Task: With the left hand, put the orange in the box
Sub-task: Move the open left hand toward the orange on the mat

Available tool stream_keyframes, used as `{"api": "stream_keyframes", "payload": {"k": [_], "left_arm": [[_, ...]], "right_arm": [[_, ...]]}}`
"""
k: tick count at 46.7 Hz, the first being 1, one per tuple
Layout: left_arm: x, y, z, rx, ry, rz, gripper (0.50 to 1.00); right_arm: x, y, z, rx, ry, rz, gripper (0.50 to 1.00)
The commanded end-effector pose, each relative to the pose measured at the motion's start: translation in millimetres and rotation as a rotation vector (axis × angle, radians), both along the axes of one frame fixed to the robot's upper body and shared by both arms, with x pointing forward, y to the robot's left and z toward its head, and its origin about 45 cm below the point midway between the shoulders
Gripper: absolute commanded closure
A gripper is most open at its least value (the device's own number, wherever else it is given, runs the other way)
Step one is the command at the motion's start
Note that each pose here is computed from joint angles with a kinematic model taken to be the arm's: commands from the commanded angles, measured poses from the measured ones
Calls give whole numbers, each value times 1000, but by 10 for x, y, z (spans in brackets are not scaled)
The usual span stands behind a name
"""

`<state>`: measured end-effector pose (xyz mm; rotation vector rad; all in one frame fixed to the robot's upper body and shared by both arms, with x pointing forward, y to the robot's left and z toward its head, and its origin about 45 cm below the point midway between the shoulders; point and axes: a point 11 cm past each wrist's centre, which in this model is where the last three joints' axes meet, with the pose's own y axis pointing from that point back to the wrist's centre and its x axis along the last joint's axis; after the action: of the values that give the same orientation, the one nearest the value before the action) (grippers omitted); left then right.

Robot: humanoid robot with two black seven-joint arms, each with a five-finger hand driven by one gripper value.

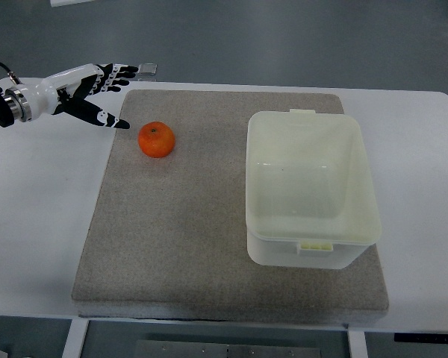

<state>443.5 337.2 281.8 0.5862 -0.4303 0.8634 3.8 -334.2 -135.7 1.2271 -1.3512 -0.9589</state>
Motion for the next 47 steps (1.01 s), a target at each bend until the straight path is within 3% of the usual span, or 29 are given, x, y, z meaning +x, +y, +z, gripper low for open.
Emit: {"api": "stream_keyframes", "payload": {"k": [1,47], "left_arm": [[-16,-66,-103,102,-8,-45,572],[59,-522,-275,484,-158,-186,561]], "right_arm": [[0,0,0,0,0,0,568],[0,0,0,0,0,0,568]]}}
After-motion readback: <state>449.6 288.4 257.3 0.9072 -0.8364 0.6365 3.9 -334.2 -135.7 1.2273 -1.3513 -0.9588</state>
